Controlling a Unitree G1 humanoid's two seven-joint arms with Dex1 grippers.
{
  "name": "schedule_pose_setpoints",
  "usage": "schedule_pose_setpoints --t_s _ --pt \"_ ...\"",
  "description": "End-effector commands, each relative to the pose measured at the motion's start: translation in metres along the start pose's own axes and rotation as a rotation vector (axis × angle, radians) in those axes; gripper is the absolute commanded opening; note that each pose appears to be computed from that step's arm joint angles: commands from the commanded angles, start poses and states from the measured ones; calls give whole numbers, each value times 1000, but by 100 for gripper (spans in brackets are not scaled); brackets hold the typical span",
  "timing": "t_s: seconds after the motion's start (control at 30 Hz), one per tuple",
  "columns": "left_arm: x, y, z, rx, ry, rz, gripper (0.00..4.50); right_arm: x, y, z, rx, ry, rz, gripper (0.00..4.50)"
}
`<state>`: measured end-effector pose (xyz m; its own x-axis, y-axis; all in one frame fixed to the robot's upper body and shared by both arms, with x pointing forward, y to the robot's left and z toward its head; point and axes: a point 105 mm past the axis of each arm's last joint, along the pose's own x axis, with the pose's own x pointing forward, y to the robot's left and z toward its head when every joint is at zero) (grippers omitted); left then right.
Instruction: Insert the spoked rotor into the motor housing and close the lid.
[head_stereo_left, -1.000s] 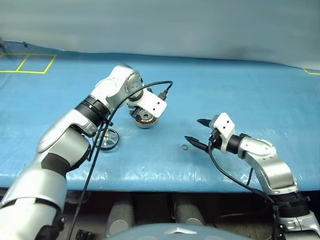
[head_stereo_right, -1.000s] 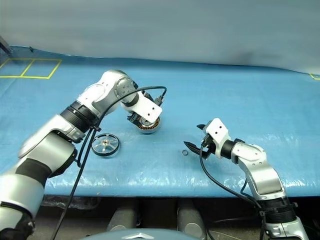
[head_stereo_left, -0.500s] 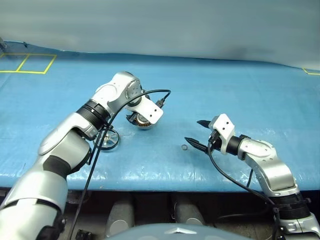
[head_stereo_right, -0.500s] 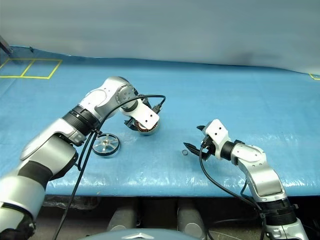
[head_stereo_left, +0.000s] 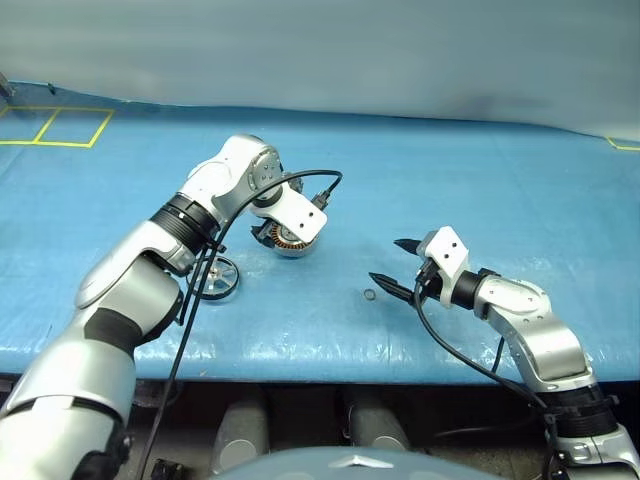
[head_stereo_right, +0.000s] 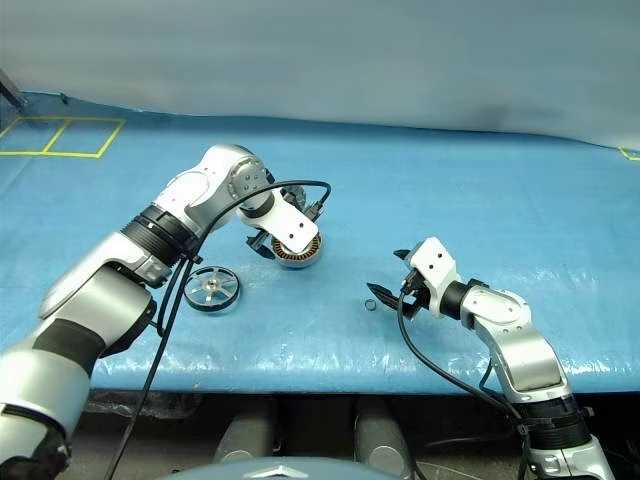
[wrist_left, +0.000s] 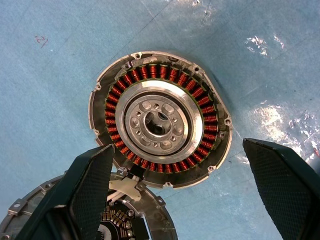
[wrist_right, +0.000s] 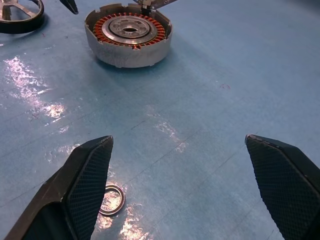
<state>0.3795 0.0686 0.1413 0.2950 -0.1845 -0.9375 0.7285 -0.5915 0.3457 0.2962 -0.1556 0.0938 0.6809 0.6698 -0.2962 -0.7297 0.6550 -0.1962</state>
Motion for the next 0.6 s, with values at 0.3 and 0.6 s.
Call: schedule_pose_setpoints --t_s 0.3,0.6 --pt "-4 0 1 44 19 0 450 1 -4 11 -28 -47 -25 446" --pt "6 -5 1 40 20 -26 450 3 -5 12 -29 -53 -35 446"
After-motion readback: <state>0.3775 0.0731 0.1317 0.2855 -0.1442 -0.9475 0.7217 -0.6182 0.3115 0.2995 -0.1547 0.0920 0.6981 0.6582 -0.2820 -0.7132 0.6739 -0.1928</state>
